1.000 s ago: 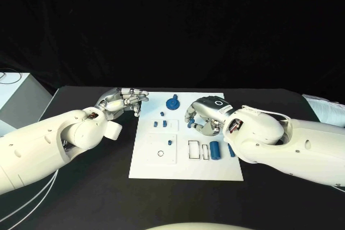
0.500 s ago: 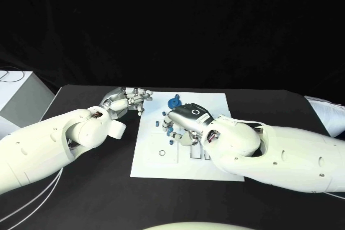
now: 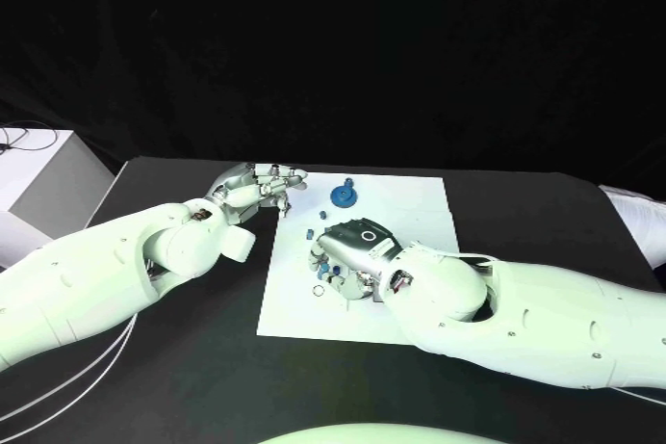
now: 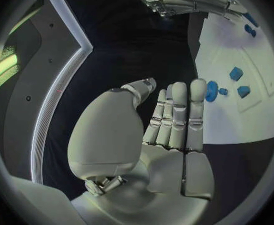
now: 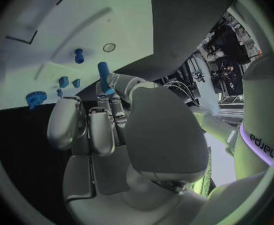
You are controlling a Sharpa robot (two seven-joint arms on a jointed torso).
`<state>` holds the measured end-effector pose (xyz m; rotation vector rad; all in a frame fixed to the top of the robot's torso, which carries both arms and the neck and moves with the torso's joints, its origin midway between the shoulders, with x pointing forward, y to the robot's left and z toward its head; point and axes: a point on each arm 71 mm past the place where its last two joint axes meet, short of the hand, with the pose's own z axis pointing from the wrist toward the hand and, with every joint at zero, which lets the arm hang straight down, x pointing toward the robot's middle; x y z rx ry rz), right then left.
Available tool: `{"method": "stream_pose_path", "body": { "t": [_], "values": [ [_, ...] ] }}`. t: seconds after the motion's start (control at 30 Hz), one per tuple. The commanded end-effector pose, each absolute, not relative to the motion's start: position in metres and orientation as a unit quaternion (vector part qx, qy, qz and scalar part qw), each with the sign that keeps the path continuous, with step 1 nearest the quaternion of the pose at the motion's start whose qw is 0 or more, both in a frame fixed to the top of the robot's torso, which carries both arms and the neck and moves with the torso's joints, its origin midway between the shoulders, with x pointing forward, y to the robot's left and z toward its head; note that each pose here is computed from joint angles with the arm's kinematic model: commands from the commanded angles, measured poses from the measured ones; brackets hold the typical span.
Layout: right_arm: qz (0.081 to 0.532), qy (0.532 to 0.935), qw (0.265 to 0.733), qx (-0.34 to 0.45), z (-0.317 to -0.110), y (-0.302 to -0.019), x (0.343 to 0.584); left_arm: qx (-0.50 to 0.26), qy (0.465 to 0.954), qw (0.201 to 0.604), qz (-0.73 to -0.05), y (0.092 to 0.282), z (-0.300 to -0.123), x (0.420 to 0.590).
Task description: Assemble the parts on the task board
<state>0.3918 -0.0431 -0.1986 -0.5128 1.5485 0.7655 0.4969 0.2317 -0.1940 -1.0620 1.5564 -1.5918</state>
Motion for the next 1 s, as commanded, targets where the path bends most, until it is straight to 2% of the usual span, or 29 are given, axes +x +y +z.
{"method": "stream_pose_path", "body": {
  "t": [0.03, 1.0],
  "values": [
    [0.327, 0.674, 0.622, -0.229, -0.202, -0.042, 0.392, -0.408, 0.592, 0.319, -0.617, 0.229, -0.194, 0.497],
    [0.326, 0.687, 0.604, -0.239, -0.219, -0.035, 0.385, -0.409, 0.594, 0.319, -0.615, 0.229, -0.194, 0.497]
  ]
}}
